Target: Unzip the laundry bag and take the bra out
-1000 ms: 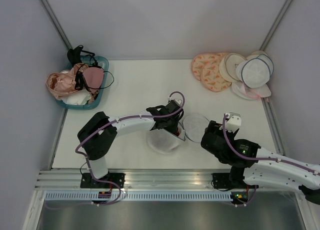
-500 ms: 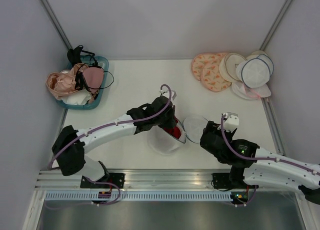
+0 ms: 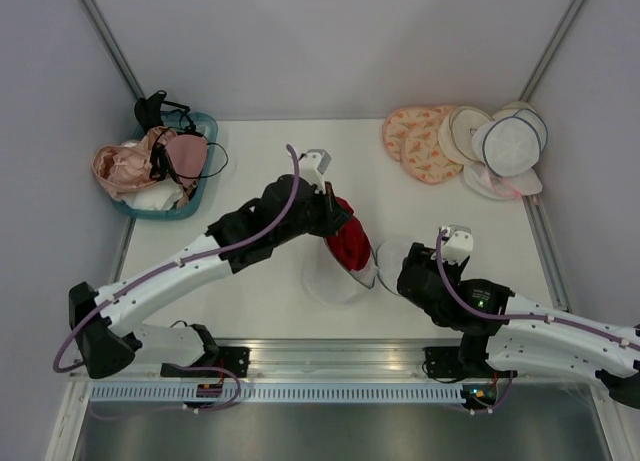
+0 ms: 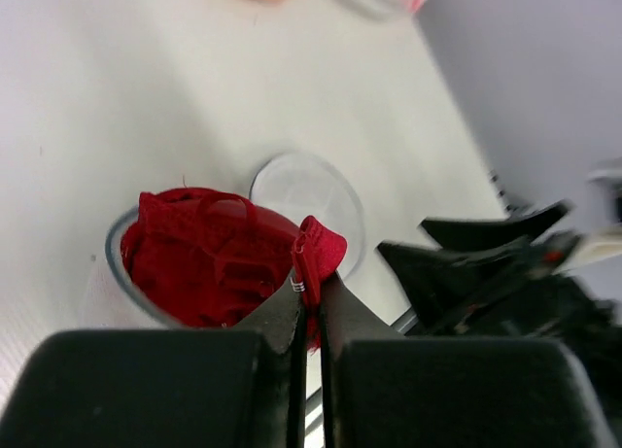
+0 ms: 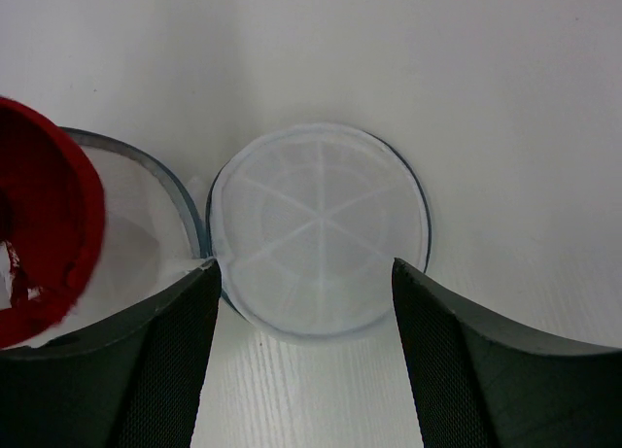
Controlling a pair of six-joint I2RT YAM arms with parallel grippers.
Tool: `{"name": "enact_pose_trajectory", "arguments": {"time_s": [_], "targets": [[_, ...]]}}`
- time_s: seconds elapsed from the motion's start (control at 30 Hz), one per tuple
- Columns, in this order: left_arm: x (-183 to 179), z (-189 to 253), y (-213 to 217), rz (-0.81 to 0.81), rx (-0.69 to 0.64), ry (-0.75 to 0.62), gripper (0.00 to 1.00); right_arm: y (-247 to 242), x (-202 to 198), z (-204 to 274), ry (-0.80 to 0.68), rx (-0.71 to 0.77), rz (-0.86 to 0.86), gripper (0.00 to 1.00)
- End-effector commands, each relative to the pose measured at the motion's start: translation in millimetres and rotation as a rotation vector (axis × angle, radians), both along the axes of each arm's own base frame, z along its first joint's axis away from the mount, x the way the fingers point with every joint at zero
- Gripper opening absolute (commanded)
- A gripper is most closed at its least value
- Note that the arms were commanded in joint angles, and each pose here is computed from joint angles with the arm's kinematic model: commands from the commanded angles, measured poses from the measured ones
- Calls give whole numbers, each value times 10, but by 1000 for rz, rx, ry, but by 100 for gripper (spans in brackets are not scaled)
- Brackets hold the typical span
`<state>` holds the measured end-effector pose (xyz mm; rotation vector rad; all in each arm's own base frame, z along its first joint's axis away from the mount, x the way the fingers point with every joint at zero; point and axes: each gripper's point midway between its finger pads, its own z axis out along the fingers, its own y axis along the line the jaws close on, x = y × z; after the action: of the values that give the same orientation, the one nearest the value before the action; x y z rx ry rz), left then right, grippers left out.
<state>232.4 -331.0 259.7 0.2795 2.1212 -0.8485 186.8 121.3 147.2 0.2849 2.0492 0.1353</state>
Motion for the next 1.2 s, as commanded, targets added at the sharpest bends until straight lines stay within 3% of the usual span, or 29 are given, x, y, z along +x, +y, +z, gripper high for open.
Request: {"name": "enact_pose_trajectory", "arguments": {"time_s": [0.0,0.13,0.37,0.57,0.73,0.77,0.83,0.87,1.0,1.03,1.17], "targets": [[144,1140,123,47,-211,-250,2,23,9,0,-9,0,4,76],[353,1569,411,126,-258,-361,2,37,8,-29,1,-9,8,76],[835,1926,1109,288,-287,-464,2,78,15,-31,5,-22,26,76],[1220,2309,1875,495,-196,-571,2,131,4,-78,23,-26,47,76],[1695,2475,2635,730,-21,-627,2,247,-28,-164,61,-17,90,76],[1707,2716,2756,760,-26,-670,2,264,-31,-178,67,-16,96,76],[2005,2593,3015,821,49,-617,2,316,-36,-209,79,-21,114,76],[1976,2874,3110,841,32,-660,2,344,-49,-220,92,-22,128,76],[2267,2980,3469,904,59,-671,2,429,-62,-254,118,-42,163,76],[2319,2874,3735,959,71,-649,2,463,-50,-226,114,-37,170,76],[2555,2658,4120,1014,53,-595,2,525,-43,-184,123,-63,202,76]]}}
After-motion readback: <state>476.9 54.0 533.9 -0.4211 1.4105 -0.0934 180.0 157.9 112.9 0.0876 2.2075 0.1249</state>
